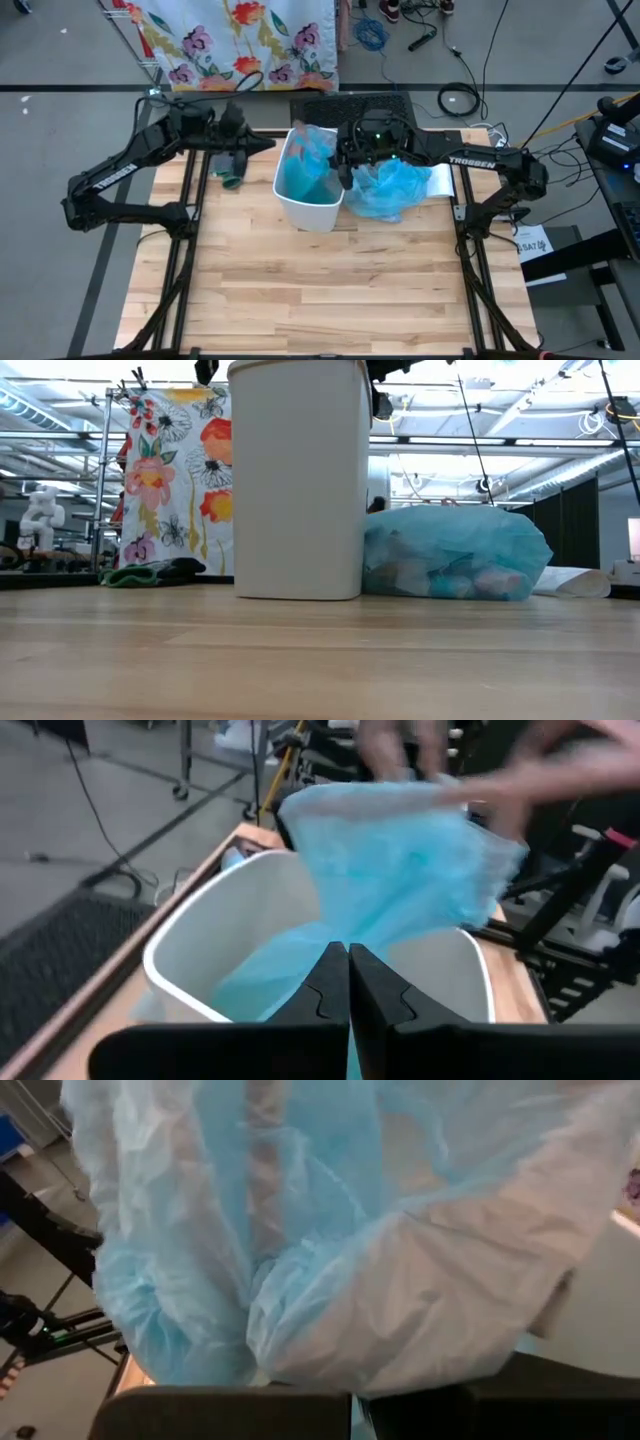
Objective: Place trash/remove bag and relplace
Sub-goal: Insert the new blue trash bag into the trash bin
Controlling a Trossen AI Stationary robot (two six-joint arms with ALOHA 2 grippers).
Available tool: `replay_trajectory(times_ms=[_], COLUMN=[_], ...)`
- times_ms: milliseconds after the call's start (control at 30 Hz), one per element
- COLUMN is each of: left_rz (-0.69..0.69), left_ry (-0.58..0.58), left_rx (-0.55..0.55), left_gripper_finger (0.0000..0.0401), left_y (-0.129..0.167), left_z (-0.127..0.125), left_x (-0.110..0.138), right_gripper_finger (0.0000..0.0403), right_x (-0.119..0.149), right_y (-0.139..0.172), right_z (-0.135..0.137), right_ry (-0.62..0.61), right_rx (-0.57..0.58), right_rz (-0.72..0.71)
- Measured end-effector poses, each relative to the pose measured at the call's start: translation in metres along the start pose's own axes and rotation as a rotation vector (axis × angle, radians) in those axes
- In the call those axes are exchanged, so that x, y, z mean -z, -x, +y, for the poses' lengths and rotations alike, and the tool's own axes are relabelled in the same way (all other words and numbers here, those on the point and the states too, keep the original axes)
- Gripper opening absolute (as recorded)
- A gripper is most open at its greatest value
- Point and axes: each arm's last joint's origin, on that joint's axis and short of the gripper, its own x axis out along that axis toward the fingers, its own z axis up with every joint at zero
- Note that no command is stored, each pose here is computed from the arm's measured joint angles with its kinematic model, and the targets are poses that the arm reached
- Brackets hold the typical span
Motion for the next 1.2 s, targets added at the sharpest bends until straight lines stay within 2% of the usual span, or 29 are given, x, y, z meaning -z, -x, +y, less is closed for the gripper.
replay_trajectory(times_ms=[200, 333, 500, 733, 967, 1200], left_rz=[0.043, 0.057, -0.015, -0.139, -0.131, -0.096], left_ry=[0.115, 0.114, 0.099, 0.080, 0.071, 0.139], left_rx=[-0.001, 0.018, 0.070, 0.142, 0.184, 0.196], left_gripper_finger=[0.0000, 0.0000, 0.0000, 0.0000, 0.0000, 0.0000], left_y=[-0.014, -0.020, -0.022, -0.024, -0.028, -0.041], left_z=[0.005, 0.002, -0.007, -0.019, -0.028, -0.027], left_x=[0.003, 0.005, -0.003, -0.016, -0.014, -0.011], right_gripper_finger=[0.0000, 0.0000, 0.0009, 0.0071, 0.0139, 0.0175], right_x=[0.001, 0.001, 0.000, 0.000, -0.001, -0.001], right_y=[-0.003, -0.003, -0.003, -0.003, -0.003, -0.003], right_z=[-0.002, -0.004, -0.005, -0.005, -0.004, -0.004], right_ry=[-0.007, -0.014, -0.035, -0.037, -0.037, -0.033], right_rx=[0.003, 0.026, 0.057, 0.057, 0.054, 0.054], right_rz=[0.003, -0.004, -0.011, -0.012, -0.023, -0.026])
